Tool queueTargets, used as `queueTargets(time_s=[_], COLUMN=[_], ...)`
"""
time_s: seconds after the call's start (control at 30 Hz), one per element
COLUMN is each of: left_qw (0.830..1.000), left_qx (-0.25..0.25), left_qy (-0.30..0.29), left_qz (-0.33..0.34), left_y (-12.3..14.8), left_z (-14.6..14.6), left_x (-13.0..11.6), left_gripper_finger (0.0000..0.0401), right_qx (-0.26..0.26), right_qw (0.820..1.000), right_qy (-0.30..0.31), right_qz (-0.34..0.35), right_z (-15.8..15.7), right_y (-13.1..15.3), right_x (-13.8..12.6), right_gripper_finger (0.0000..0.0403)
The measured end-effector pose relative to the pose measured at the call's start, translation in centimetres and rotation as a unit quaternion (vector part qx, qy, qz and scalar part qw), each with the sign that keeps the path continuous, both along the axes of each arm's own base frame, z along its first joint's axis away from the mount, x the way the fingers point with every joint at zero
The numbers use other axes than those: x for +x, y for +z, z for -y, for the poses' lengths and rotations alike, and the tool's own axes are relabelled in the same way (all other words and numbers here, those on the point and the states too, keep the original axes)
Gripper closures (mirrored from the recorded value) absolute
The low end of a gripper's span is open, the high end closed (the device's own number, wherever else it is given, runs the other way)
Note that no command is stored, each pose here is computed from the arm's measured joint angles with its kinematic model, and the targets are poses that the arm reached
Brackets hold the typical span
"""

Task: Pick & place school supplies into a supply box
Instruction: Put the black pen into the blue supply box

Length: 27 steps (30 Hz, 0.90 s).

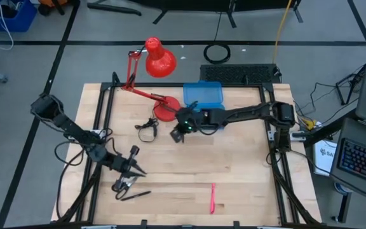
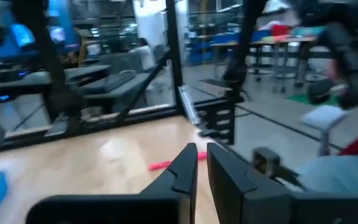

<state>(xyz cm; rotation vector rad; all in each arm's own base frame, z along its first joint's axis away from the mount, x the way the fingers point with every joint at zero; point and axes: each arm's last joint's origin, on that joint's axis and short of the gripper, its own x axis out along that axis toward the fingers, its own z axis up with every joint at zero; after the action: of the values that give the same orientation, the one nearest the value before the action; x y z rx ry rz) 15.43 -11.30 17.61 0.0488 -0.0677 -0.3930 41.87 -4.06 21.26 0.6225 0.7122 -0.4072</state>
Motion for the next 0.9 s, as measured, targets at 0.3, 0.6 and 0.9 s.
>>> queueTargets(time_s=[0.3, 0.6, 0.9], left_qw=[0.999, 0.999, 1.0], left_qx=[-0.002, -0.004, 0.0], left_qy=[0.032, 0.03, 0.022], left_qz=[-0.003, -0.011, -0.012], left_y=[-0.4, -0.5, -0.6], left_z=[-0.6, -0.6, -0.5], left_x=[-0.3, -0.3, -0.3], left_gripper_finger=[0.0359, 0.0359, 0.0359], right_qx=[0.015, 0.016, 0.006], right_qw=[0.996, 0.996, 0.995], right_qy=[-0.036, -0.018, -0.014], right_qz=[-0.083, -0.085, -0.095], right_z=[-0.2, -1.5, -3.2], right_y=[-2.6, -4.8, -5.1], right_x=[0.2, 1.3, 1.2], right_gripper_finger=[0.0403, 0.0403, 0.0357])
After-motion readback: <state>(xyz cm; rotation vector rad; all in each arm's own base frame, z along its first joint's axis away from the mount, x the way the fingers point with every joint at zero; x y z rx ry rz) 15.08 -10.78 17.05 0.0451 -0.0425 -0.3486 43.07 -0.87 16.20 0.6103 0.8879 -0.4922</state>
